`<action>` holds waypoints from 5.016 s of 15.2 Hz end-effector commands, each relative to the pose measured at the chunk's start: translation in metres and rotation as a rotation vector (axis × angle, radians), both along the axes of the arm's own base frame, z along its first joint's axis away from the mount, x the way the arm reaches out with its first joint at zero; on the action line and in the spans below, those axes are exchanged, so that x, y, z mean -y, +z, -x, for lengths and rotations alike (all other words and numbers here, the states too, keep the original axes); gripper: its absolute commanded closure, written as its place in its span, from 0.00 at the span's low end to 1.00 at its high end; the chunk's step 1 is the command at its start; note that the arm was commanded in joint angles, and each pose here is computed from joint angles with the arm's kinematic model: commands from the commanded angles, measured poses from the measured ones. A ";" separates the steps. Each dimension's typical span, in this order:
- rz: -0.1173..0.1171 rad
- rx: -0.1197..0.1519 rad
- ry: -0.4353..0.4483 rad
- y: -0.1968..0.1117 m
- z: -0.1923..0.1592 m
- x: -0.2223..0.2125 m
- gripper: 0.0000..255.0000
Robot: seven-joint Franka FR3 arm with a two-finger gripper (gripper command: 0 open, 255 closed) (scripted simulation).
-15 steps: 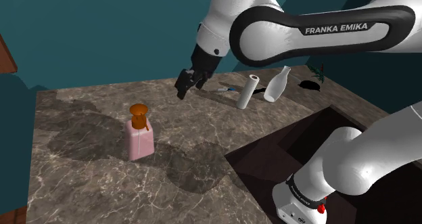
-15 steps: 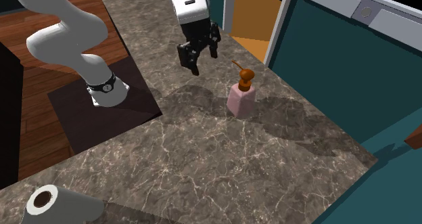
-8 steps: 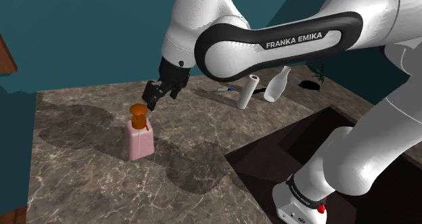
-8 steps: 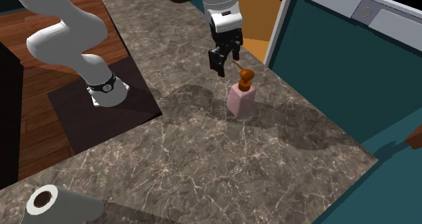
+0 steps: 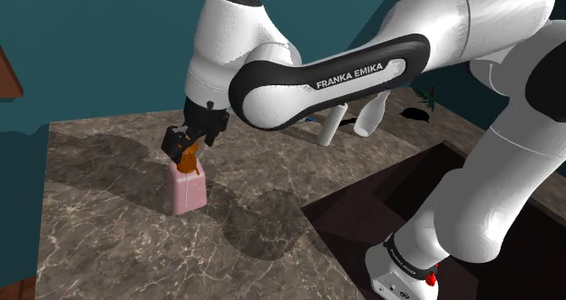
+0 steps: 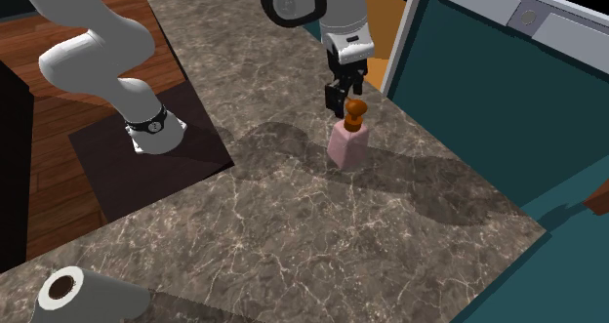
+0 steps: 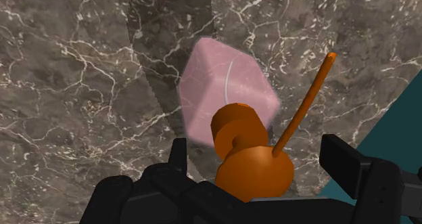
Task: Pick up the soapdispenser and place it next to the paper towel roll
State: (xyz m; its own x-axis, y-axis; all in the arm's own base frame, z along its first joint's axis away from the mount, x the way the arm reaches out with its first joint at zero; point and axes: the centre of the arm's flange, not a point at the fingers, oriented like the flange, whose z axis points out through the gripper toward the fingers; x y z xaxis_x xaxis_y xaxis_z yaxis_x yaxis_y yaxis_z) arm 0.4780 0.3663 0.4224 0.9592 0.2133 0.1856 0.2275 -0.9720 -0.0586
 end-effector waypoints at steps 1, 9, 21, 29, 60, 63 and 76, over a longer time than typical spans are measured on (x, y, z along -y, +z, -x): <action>0.000 0.000 0.000 -0.009 -0.002 -0.002 0.00; 0.000 0.000 0.000 -0.023 -0.005 -0.004 0.00; 0.000 0.000 0.000 -0.023 -0.005 -0.004 1.00; 0.000 0.000 0.000 0.019 -0.005 -0.004 1.00; 0.000 0.000 0.000 0.183 -0.005 -0.004 1.00; 0.000 0.000 0.000 0.199 -0.005 -0.004 1.00; 0.000 0.000 0.000 0.268 -0.005 -0.004 1.00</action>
State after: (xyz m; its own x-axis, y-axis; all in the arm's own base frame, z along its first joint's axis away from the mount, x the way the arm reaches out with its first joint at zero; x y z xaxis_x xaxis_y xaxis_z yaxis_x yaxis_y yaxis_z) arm 0.4820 0.3705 0.6844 0.9590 0.2136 0.1863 0.2279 -0.9719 -0.0589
